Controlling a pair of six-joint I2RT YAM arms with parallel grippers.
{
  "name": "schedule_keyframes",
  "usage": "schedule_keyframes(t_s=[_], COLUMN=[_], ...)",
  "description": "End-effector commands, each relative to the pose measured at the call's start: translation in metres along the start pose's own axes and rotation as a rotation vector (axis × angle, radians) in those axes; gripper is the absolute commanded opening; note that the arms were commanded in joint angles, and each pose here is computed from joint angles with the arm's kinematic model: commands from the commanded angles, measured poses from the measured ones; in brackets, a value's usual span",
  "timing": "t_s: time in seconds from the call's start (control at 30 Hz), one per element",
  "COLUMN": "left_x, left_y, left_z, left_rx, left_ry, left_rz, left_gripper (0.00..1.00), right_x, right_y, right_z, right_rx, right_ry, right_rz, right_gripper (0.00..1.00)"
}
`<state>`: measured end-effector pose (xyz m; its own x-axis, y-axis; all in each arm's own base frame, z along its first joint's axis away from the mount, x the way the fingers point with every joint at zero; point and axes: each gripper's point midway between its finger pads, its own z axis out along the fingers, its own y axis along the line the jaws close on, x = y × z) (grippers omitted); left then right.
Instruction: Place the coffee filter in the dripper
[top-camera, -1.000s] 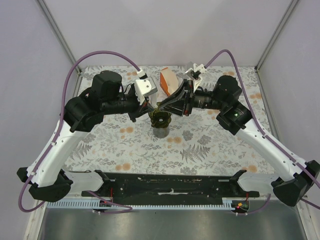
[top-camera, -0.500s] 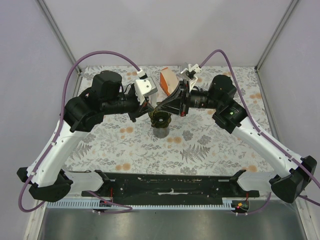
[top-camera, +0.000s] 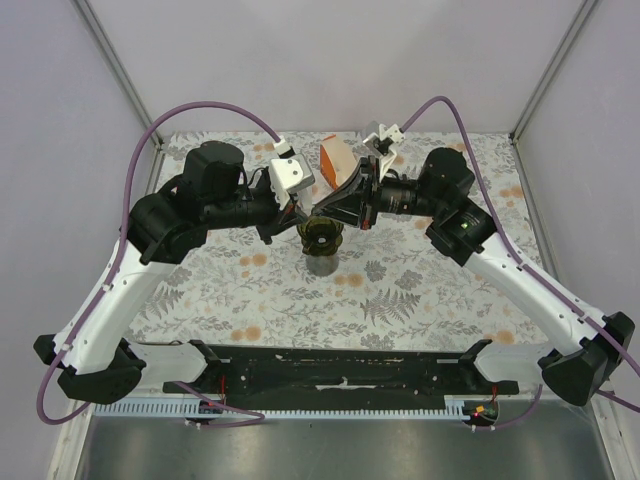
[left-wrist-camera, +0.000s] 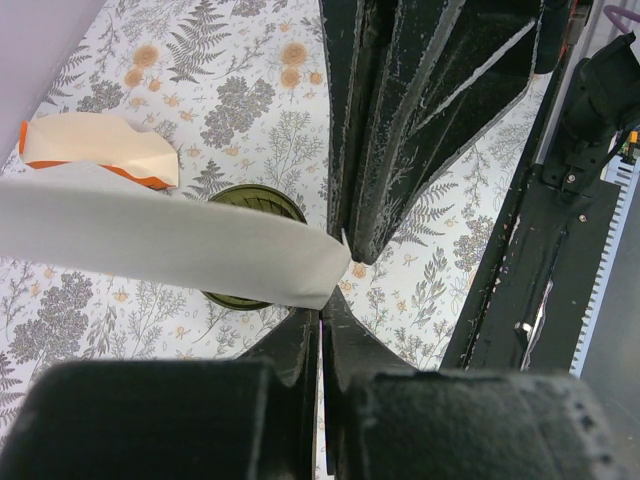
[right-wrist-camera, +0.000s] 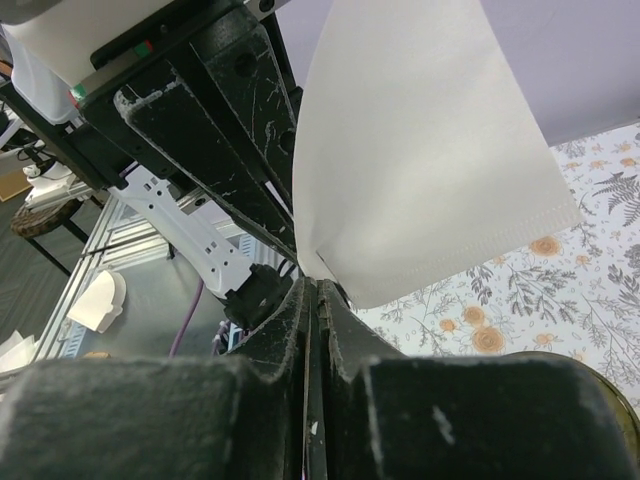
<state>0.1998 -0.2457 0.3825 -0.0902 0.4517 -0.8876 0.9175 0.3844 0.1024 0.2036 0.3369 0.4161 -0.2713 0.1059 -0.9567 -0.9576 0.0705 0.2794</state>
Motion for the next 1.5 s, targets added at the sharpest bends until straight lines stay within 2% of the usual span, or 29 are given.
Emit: schedule_keyframes(t_s=[0.0, 0.2, 0.5, 0.7, 0.87, 0.97, 1.03, 1.1, 1.27, 1.47], left_x=[-0.0119, -0.0118, -0.0104, -0.0072, -0.0105, -0.01, -0.0095, -0.0102, -0.0122, -0.0099], left_y=[-0.0035, -0.0035, -0.0031, -0.0029, -0.0037, -0.0042, -0.0047, -0.0053, -0.0054, -0.0062], left_z=[-0.0047, -0.0045, -0.0031, -0.0031, -0.0036, -0.0027, -0.003, -0.0035, -0.0067, -0.0073], left_rx=[0.01, 0.011, 0.011, 0.009, 0.016, 0.021, 0.023, 0.025, 0.021, 0.024], left_ry=[-0.041, -0.04, -0.034, -0.023, -0.033, -0.031, -0.03, -0.034, -0.042, -0.037], left_rz=[-0.003, -0.006, -0.005, -0.002, 0.004, 0.006, 0.007, 0.008, 0.014, 0.021], left_gripper=[0.02, 0.02, 0.02, 0.02, 0.02, 0.02, 0.02, 0.02, 0.02, 0.02], right_x=[-0.0267, -0.026, -0.0266, -0.0265, -0.0266, -0.0254, -0.0257, -0.0251, -0.0207, -0.0181], right_y=[0.0088, 0.0123, 0.0122, 0.0107, 0.0148, 0.0152, 0.0165, 0.0172, 0.0173, 0.0179], right_z=[0.0012, 0.0038, 0.005, 0.0067, 0.0041, 0.004, 0.0047, 0.005, 0.0045, 0.0006], right_rx=[-0.014, -0.04, -0.045, -0.051, -0.064, -0.064, -0.072, -0.082, -0.089, -0.084], right_ry=[-0.051, -0.044, -0.047, -0.049, -0.039, -0.035, -0.035, -0.03, -0.015, -0.009], right_rz=[-0.065, -0.062, -0.074, -0.088, -0.107, -0.107, -0.106, -0.102, -0.107, -0.123], right_gripper=[0.13, 0.14, 0.05, 0.2, 0.27, 0.27, 0.24, 0.14, 0.0, 0.0])
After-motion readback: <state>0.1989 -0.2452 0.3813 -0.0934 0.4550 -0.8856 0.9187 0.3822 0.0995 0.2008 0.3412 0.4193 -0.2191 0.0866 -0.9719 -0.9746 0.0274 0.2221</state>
